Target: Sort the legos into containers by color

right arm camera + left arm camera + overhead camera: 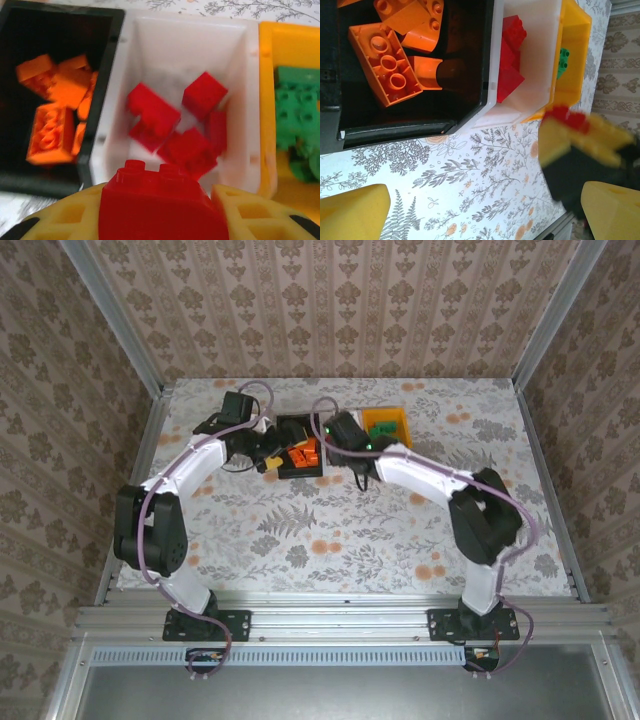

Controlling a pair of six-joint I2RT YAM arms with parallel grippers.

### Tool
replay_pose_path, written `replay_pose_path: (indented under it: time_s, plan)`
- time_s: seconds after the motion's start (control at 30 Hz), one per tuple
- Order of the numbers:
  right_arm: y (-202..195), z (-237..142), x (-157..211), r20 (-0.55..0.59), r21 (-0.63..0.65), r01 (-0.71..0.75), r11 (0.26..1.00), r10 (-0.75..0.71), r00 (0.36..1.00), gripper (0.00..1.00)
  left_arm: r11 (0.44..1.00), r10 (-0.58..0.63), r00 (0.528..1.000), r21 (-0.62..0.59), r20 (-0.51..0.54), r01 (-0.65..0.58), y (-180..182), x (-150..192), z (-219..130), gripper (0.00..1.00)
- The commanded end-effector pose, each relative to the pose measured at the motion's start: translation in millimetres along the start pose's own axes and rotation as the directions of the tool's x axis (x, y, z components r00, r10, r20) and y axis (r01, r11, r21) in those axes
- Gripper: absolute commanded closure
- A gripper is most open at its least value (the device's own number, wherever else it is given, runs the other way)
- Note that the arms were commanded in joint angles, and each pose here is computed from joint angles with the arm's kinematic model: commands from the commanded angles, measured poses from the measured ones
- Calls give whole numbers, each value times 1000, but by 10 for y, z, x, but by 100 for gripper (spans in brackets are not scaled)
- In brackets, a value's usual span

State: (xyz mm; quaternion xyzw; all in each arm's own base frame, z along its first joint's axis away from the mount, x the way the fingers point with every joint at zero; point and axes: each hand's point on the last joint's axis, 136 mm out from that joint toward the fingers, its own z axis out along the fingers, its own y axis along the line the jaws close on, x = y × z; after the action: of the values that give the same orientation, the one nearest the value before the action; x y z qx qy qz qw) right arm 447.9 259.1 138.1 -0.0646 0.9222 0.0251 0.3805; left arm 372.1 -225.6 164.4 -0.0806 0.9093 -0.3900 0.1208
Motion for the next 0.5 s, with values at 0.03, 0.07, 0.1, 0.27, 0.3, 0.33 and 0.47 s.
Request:
replay_pose_path:
  time_s: [0.03,0.07,0.1,0.27,0.3,0.33,0.47]
  plan:
    - [-91,355,-13,-118,25,84,996,-81,990,61,1000,26,1000,-12,5,-26,-6,-40,-28,0]
    - [-105,411,-64,-120,33,88,996,-83,989,60,1000,25,1000,-10,4,-25,-8,-42,-27,0]
    - [-112,439,-128,-109,40,89,995,-85,990,58,1000,26,1000,-7,3,-26,-18,-43,-29,0]
    - [-200,292,-288,-81,63,96,993,-91,993,37,999,31,1000,7,4,-31,-51,-42,-39,0]
    - [-209,210,-344,-60,57,90,994,-86,994,35,999,33,999,9,4,-33,-59,-42,-40,0]
    - [-225,129,-382,-46,56,87,995,-84,995,32,999,33,999,10,5,-33,-65,-42,-43,0]
    - [-239,-301,-576,43,23,65,998,-66,997,29,999,47,999,16,16,-47,-100,-44,-72,0]
